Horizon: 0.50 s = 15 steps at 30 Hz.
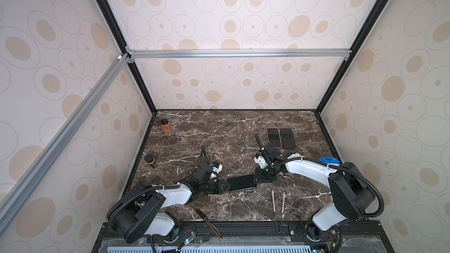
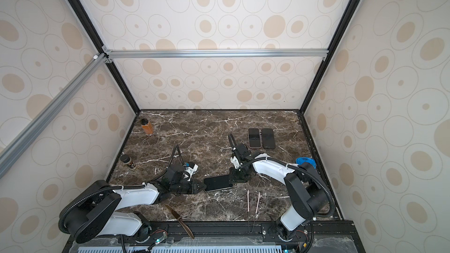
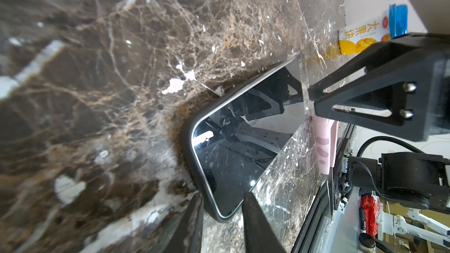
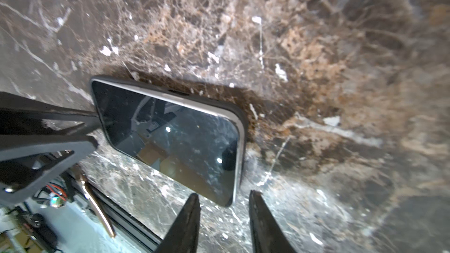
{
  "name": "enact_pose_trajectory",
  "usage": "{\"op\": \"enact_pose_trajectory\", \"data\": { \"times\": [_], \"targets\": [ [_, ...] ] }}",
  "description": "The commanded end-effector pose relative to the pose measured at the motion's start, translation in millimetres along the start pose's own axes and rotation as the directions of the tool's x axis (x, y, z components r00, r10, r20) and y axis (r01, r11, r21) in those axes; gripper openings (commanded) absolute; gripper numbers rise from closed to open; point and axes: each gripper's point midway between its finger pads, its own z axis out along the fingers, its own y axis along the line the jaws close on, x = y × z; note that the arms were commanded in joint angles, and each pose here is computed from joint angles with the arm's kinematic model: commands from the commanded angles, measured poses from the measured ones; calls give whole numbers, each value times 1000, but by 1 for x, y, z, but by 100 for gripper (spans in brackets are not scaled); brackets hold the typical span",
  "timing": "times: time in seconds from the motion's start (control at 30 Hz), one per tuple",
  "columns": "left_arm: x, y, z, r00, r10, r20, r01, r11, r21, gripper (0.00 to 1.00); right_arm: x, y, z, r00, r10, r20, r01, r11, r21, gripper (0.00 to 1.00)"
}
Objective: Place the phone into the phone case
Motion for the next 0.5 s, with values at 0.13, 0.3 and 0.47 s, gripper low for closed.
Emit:
{"op": "enact_pose_trajectory", "data": {
  "times": [0.13, 0.3, 0.47],
  "targets": [
    [-1, -3, 2, 999, 21, -25, -21, 1000, -8, 26, 7, -7, 0, 1000, -17, -21, 18, 999, 40, 30],
    [-1, -2, 5, 999, 16, -33, -16, 1000, -6, 26, 9, -6, 7, 1000, -14, -28, 14, 1000, 16, 26],
    [-2, -3, 8, 999, 17, -41, -17, 1000, -3, 25, 12, -8, 15, 999, -7, -50, 8, 1000, 12, 24]
  ]
}}
